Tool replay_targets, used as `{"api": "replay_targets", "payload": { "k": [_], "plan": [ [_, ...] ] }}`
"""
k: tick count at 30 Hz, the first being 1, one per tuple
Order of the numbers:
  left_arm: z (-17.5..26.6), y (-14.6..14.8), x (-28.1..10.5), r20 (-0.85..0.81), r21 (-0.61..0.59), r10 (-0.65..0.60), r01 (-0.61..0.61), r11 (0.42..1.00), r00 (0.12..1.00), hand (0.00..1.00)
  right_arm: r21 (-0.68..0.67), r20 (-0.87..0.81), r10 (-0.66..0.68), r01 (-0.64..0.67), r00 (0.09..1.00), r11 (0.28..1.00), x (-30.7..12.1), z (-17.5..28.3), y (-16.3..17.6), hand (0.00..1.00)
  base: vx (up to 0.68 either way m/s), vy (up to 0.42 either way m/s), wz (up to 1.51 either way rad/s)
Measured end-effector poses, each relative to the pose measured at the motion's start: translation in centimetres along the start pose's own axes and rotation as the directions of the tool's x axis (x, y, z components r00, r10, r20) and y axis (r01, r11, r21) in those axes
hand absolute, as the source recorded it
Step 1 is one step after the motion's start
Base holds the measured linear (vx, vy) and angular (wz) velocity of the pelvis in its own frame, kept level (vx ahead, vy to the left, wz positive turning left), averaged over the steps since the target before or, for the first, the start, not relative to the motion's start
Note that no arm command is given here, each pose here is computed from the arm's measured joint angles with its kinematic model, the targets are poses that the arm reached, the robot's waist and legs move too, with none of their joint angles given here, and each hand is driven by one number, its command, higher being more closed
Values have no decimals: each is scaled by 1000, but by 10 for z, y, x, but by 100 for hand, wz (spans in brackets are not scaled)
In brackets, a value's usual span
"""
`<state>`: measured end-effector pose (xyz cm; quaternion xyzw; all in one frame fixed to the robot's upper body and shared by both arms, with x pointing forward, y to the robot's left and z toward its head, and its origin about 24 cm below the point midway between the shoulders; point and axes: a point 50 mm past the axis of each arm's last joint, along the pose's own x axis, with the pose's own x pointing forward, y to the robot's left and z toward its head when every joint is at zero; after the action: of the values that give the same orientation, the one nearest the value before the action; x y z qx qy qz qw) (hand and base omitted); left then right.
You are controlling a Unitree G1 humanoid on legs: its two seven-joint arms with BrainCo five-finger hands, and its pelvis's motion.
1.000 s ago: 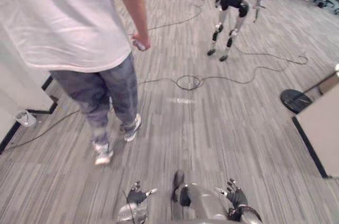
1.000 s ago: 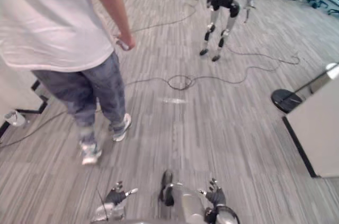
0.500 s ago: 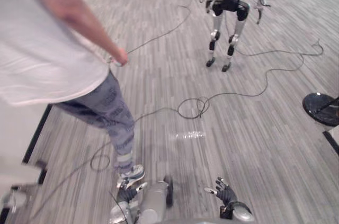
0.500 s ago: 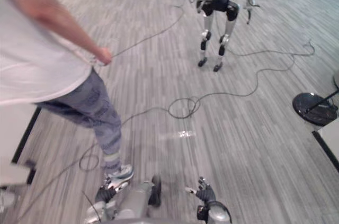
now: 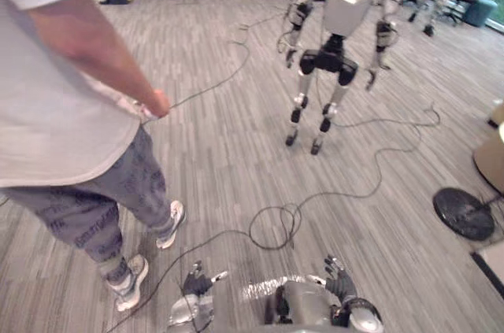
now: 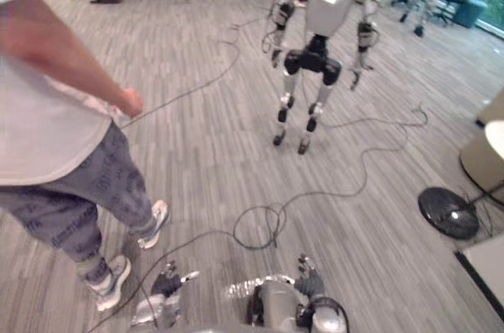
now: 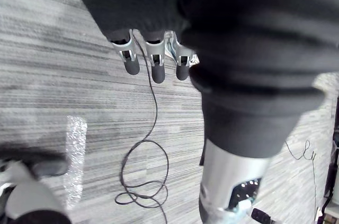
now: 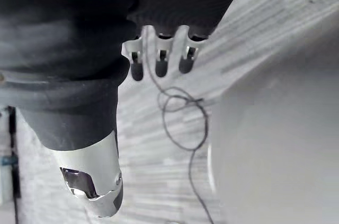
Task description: Organize washtable
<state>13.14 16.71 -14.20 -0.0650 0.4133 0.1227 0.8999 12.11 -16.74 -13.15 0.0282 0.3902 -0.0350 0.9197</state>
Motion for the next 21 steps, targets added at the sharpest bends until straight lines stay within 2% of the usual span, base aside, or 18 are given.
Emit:
{"api": "replay_targets", "payload": {
  "k": [3, 5, 11, 15, 21],
  "plan": [
    [-7, -1, -2, -24, -7, 3, -3, 1000, 1000, 0, -4, 8, 6, -6, 1000, 1000, -1, 2, -2, 0, 710, 37, 94],
    [-7, -2, -3, -25, -22, 8, -9, 1000, 1000, 0, -49, 44, 15, -12, 999, 999, 0, 12, -4, 0, 647, 70, -14],
    [-6, 3, -3, -18, -15, 20, -20, 1000, 1000, 0, -13, -13, 24, -24, 1000, 1000, 5, 4, 8, 0, 488, 45, -23],
    [-12, -6, -3, -48, -32, 4, -5, 999, 999, 0, -21, -34, 7, -8, 999, 1000, 7, 1, 1, 0, 259, 166, -37],
    [-15, 4, -3, -62, -35, 33, -35, 999, 998, 0, -20, -92, 35, -37, 995, 999, 6, -13, 15, 0, 120, 144, -7]
  ]
}}
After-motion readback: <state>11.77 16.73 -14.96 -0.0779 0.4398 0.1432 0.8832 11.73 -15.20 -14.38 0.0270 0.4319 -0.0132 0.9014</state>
